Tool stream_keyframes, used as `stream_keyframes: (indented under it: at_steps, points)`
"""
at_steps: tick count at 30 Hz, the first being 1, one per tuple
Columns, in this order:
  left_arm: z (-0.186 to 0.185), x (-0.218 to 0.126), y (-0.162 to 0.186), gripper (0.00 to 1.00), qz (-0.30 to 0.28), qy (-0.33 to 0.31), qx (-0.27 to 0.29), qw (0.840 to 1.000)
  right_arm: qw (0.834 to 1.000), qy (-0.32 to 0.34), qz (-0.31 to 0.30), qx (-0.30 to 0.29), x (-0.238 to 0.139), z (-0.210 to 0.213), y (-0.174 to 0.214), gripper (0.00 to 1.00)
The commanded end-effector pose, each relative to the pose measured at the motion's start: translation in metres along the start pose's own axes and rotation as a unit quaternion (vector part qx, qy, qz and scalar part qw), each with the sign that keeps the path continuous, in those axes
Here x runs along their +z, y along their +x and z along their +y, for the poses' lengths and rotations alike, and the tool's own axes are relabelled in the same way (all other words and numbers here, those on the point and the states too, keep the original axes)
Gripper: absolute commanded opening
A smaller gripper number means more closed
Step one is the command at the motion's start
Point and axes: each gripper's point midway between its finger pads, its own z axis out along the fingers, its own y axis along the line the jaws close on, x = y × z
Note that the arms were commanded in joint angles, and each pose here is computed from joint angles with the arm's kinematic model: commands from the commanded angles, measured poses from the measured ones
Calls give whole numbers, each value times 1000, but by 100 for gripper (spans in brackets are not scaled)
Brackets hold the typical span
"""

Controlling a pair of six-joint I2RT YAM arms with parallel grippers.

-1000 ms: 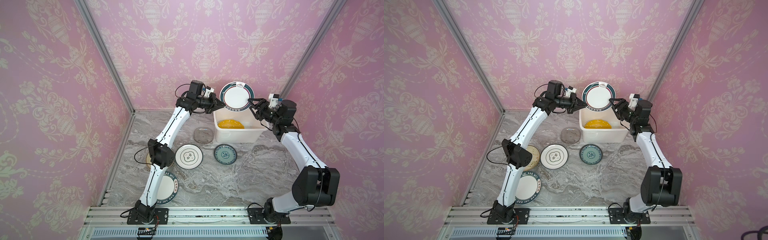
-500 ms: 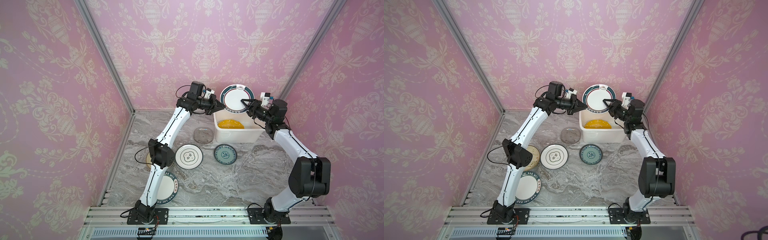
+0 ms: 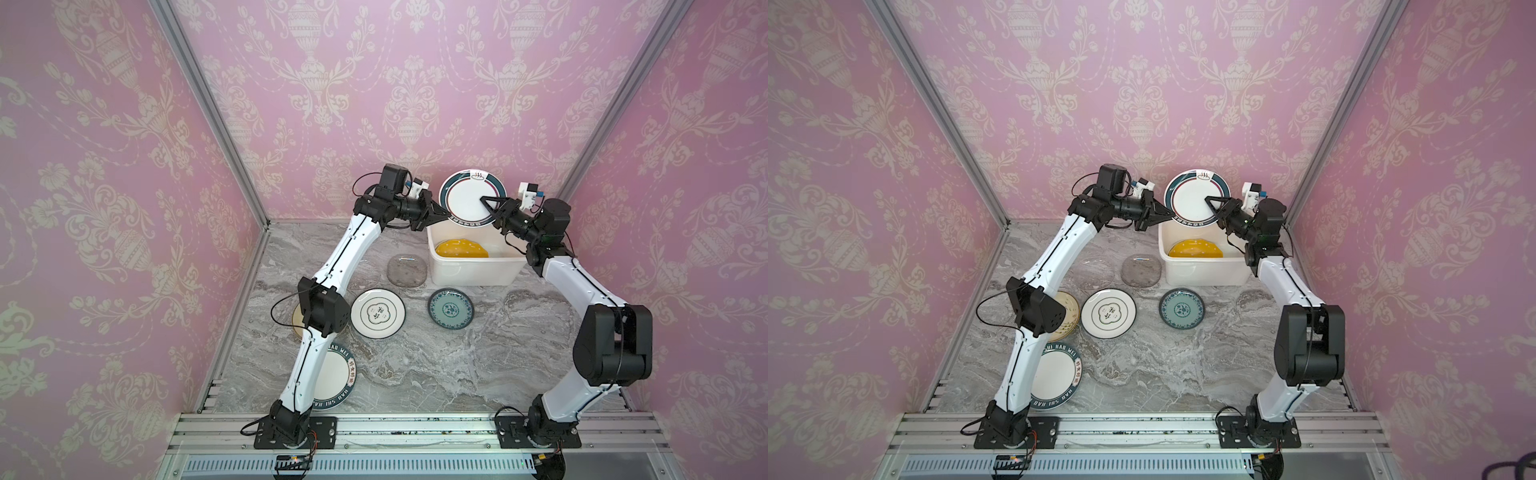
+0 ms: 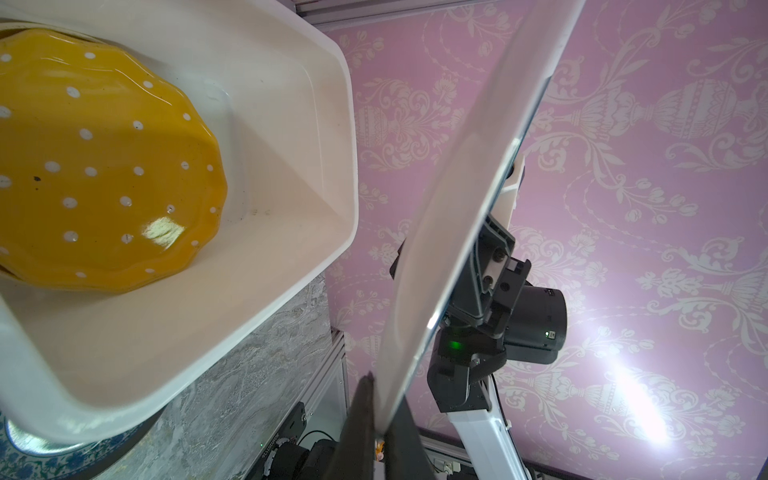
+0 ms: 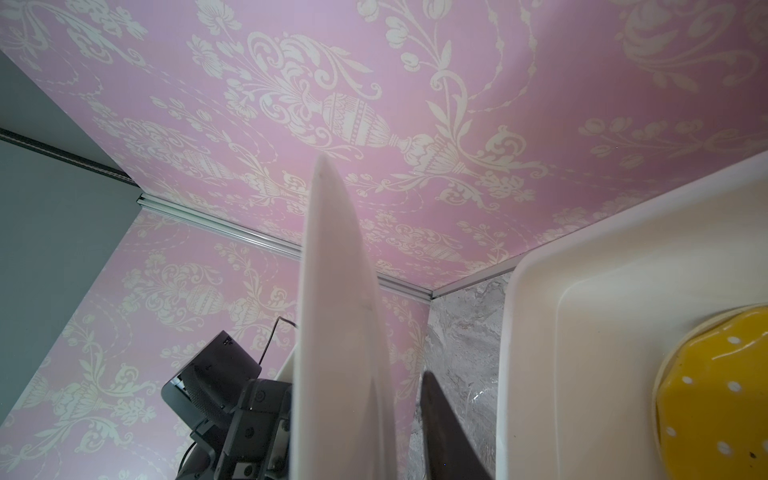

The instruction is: Place the plates into the plastic bin on the countertop

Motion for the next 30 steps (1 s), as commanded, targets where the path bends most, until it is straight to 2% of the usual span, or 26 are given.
stream_keyframes:
  at_steps: [1, 9, 14, 21, 30]
  points:
    - [-18, 4, 16, 0, 33, 27, 21, 999, 999, -36, 4, -17, 7, 25, -1, 21]
    - [-18, 4, 15, 0, 32, 28, 23, 999, 1000, -21, -3, -15, 5, 19, -1, 10]
    - [-22, -4, 14, 16, 20, 22, 39, 999, 1000, 15, -8, -24, 1, 12, -1, 5]
    - [-17, -27, 8, 52, -24, -25, 79, 996, 998, 55, -22, -29, -9, 3, -5, 3]
    - [-2, -60, -2, 74, -85, -121, 160, 976, 989, 129, 4, -69, -16, -25, 0, 3]
